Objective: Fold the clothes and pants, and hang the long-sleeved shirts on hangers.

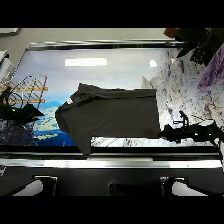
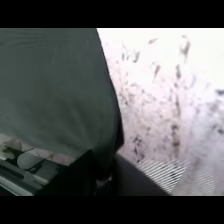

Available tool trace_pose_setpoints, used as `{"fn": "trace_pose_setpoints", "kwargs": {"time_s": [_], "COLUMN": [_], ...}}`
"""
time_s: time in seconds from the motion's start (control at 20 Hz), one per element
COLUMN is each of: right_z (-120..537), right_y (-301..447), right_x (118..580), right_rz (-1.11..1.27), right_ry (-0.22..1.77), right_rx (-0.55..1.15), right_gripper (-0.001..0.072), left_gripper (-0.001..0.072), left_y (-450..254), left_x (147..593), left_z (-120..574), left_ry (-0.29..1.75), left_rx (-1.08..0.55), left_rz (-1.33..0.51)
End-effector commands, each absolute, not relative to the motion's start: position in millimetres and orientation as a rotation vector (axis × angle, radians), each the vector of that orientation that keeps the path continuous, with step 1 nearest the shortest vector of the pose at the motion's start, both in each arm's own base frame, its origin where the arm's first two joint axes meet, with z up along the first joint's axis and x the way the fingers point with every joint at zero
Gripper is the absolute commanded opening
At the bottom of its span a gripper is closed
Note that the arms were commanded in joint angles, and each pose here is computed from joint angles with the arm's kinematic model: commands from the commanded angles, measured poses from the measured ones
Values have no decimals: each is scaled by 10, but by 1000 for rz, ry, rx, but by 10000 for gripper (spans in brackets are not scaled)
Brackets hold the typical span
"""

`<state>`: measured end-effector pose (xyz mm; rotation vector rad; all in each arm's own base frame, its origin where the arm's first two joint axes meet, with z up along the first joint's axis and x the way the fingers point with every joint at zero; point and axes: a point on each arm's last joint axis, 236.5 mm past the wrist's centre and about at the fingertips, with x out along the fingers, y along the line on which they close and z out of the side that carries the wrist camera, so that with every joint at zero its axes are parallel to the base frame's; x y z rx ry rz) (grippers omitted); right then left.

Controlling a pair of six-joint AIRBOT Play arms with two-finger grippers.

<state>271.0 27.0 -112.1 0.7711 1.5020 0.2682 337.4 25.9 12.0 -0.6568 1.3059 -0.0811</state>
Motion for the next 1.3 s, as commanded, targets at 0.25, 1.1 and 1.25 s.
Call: {"fn": "trace_pose_setpoints", "kwargs": {"time_s": [0.25,1.1,1.25], "right_z": [-944,-520,-459], "right_y": [436,658,652], "right_x": [2748,2783,2804], "right_rz": [360,464,464], "right_ry": [1462,1400,1376], "right_rx": [816,902,888], "right_gripper": [32,32,32], "left_gripper": [413,412,411], "left_y": [-4,-251,-367], "left_x": [2792,3238,3191], "left_z": [-699,-1128,-1256], "left_ry": [1461,1298,1345], "left_rx": [-731,-782,-775], "left_rz": [-79,-85,-102]}}
